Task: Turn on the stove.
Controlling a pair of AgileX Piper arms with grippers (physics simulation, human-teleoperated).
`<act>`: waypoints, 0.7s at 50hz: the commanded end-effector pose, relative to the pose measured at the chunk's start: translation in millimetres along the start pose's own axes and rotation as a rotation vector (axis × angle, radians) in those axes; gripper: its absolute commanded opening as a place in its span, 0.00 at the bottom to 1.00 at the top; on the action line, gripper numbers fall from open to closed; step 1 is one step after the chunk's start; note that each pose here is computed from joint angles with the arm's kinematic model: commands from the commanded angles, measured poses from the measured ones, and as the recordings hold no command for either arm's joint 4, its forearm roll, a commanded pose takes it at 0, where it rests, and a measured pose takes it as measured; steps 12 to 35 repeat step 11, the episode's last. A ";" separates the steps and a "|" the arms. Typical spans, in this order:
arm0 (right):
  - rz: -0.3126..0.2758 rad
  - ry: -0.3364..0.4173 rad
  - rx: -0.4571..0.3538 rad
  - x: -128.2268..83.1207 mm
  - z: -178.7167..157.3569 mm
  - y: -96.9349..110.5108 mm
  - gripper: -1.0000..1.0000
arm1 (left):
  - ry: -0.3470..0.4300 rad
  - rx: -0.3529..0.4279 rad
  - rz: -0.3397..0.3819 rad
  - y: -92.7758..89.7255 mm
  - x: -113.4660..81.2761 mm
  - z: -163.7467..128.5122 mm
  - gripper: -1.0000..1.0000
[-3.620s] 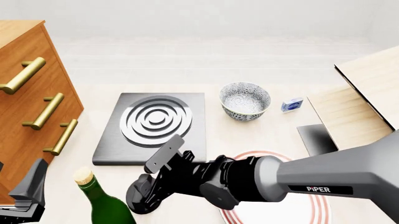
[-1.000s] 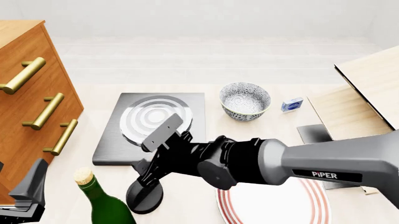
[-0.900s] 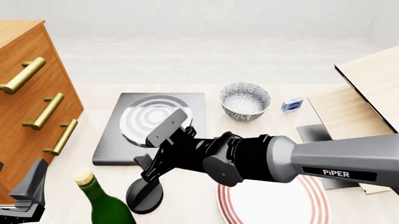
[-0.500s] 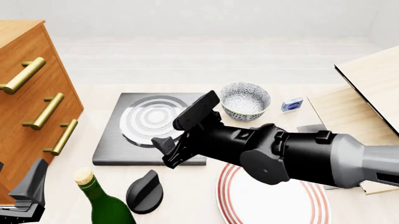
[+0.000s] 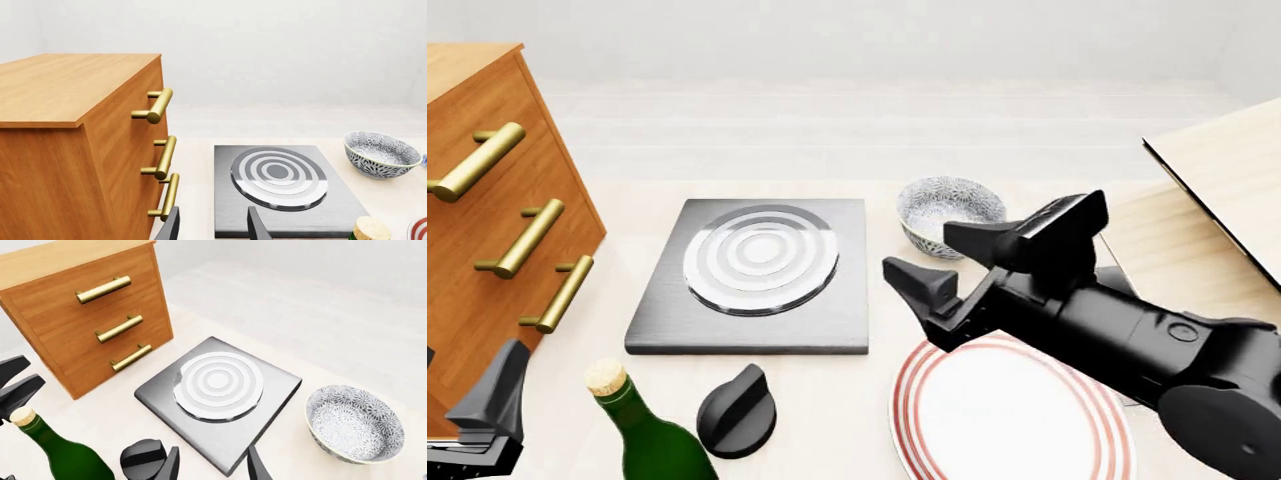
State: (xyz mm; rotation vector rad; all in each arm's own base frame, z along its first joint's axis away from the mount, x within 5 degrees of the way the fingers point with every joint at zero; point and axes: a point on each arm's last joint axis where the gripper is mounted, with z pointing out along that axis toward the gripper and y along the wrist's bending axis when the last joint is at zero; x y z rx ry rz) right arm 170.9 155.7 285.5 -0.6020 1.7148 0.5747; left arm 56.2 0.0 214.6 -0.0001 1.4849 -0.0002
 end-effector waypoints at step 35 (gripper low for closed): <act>0.136 -0.135 0.251 54.6 -94.7 -38.2 1.00 | 0.000 0.000 0.000 0.0 0.0 0.0 1.00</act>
